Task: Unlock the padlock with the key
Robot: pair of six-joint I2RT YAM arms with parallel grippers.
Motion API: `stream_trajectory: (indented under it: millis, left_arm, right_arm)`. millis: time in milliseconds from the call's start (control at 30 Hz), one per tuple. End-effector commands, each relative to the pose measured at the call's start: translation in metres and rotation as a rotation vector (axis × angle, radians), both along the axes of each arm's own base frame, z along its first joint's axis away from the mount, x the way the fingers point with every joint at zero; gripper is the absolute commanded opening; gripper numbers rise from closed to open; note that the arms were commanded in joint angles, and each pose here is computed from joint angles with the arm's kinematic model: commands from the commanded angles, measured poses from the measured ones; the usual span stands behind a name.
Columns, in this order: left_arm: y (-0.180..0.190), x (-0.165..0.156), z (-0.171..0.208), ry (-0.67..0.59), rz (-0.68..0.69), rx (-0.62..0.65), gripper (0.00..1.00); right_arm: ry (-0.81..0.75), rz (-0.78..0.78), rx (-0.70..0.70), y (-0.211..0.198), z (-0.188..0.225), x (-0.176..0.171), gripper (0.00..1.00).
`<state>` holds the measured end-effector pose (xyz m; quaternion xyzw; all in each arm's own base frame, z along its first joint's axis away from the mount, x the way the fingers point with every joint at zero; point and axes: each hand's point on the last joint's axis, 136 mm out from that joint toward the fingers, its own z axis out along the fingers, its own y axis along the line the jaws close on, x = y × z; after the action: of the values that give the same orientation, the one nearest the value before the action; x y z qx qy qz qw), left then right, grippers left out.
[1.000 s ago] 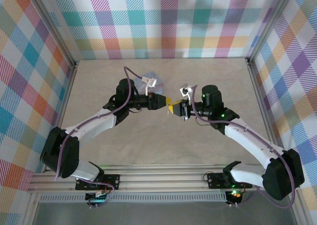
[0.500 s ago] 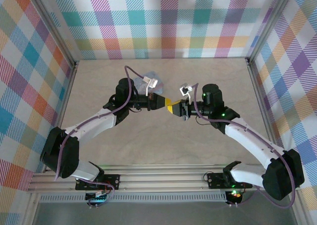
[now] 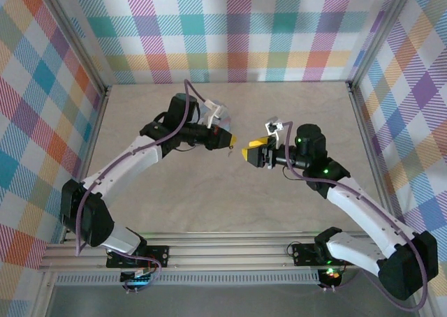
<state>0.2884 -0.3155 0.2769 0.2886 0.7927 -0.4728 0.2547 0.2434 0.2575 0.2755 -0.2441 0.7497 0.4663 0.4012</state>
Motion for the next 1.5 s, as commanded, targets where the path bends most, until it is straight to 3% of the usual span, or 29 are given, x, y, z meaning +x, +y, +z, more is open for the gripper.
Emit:
stream_trajectory:
  millis: [0, 200, 1000, 1100, 1233, 1367, 1400, 1467]
  left_arm:
    - [-0.001, -0.020, -0.010, 0.084, -0.111, 0.030, 0.00]
    - [-0.009, -0.029, 0.005, 0.094, -0.183, -0.060, 0.00]
    - [-0.016, -0.037, 0.003, 0.125, -0.215, -0.095, 0.00]
    - [-0.017, -0.035, 0.003, 0.122, -0.210, -0.096, 0.00]
    - [-0.019, -0.032, 0.004, 0.128, -0.204, -0.103, 0.00]
    - [-0.018, -0.024, 0.001, 0.119, -0.153, -0.089, 0.00]
    - [-0.018, -0.021, 0.002, 0.113, -0.134, -0.088, 0.02]
    - [-0.015, -0.014, 0.004, 0.105, -0.081, -0.092, 0.21]
  right_arm:
    - [0.068, 0.076, 0.049, 0.009, -0.012, -0.008, 0.54]
    - [0.056, 0.131, 0.112, 0.018, -0.004, -0.010, 0.53]
    - [0.137, 0.185, 0.155, 0.028, -0.016, -0.008, 0.28]
    - [0.146, 0.197, 0.167, 0.030, -0.017, -0.008, 0.22]
    - [0.151, 0.220, 0.181, 0.032, -0.016, -0.010, 0.00]
    - [0.133, 0.195, 0.195, 0.030, -0.015, -0.007, 0.00]
    - [0.126, 0.180, 0.200, 0.029, -0.015, -0.006, 0.00]
    - [0.112, 0.140, 0.217, 0.026, -0.014, -0.001, 0.00]
